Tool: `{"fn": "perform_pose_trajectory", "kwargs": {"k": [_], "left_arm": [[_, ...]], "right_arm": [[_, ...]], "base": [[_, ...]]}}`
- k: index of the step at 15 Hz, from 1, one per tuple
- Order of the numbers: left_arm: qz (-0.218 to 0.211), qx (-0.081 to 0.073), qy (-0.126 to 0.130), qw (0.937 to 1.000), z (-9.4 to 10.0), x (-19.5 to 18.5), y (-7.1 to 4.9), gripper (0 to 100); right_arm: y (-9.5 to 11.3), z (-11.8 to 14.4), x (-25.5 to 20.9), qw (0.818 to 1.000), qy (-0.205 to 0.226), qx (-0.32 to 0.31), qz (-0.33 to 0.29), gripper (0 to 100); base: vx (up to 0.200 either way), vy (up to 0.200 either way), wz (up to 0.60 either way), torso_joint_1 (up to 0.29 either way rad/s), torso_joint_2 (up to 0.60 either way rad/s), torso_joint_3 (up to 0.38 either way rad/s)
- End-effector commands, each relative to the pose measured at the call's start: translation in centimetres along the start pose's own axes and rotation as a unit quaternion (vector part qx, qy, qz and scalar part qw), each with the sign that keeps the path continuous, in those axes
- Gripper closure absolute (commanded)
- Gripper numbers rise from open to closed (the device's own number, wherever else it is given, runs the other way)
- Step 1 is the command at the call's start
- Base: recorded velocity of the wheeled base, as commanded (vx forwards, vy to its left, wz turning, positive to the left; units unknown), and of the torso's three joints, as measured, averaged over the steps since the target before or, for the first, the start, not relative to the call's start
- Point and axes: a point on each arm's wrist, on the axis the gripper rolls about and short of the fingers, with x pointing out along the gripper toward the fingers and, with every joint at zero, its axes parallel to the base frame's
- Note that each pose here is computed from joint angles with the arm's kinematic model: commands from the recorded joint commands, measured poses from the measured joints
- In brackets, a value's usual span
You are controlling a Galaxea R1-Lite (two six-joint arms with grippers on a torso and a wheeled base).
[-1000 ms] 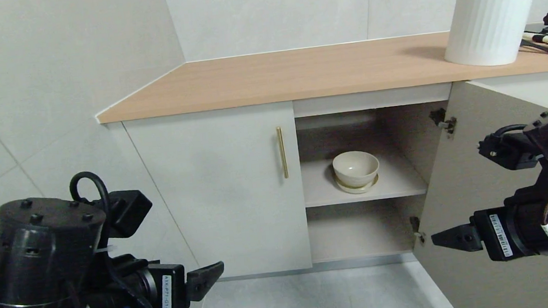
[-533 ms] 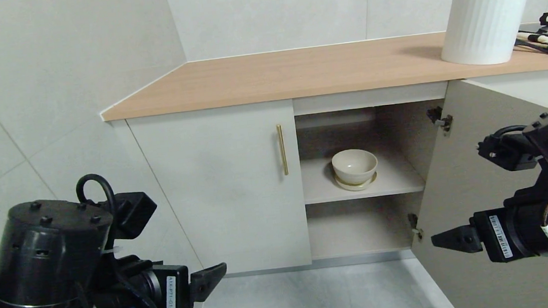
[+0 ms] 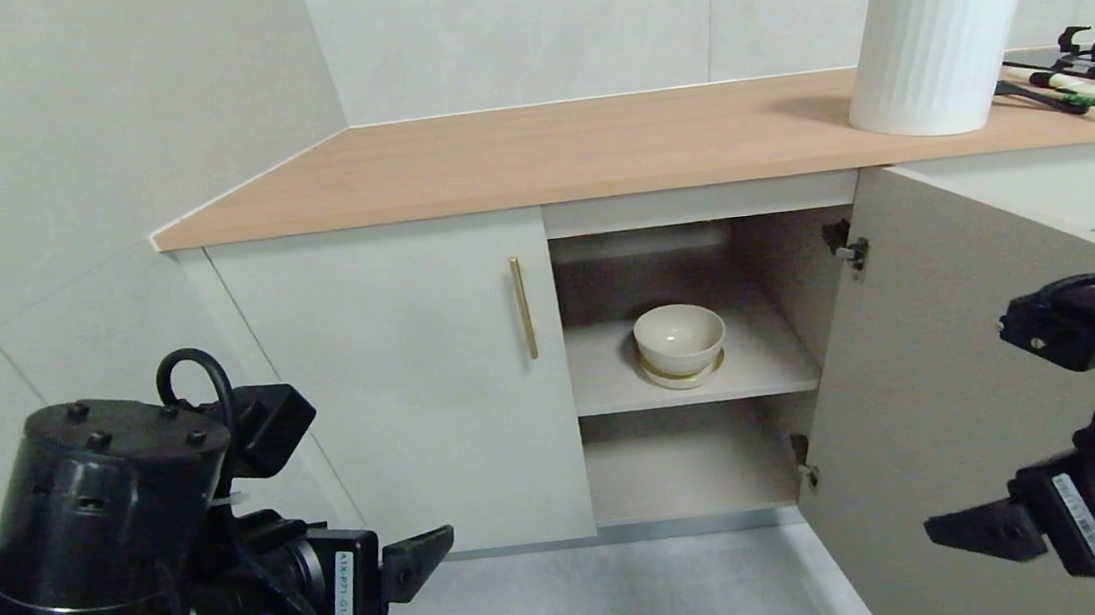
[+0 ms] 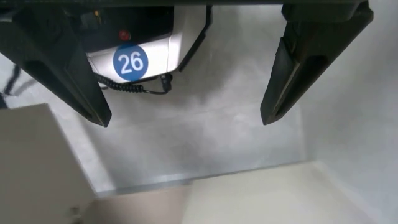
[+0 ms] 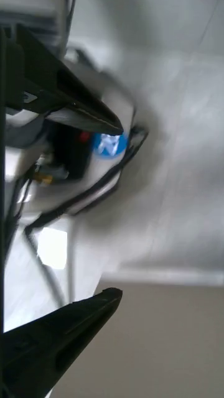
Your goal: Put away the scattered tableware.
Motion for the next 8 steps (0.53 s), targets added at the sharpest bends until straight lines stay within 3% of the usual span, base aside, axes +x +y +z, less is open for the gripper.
{"fn": "perform_pose_trajectory", "kwargs": {"k": [1,5,8], "left_arm": [[0.0,0.0,0.0,1.0,0.0,0.0,0.0,0],[0.0,0.0,0.0,1.0,0.0,0.1,0.0,0],[0.001,0.001,0.003,1.0,0.0,0.2,-0.1,0]], "right_arm": [[-1.1,-1.6,-3.1,0.999,-0.009,-0.039,0.003,0],[-2.8,-4.5,-6.9,0.993,0.021,-0.115,-0.003,0],[-3.5,-5.5,-8.6,0.992,0.037,-0.122,-0.008,0]], "base": [[0.0,-0.2,0.0,0.002,0.0,0.002],[0.0,-0.2,0.0,0.004,0.0,0.002],[0.0,0.0,0.0,0.0,0.0,0.0]]}}
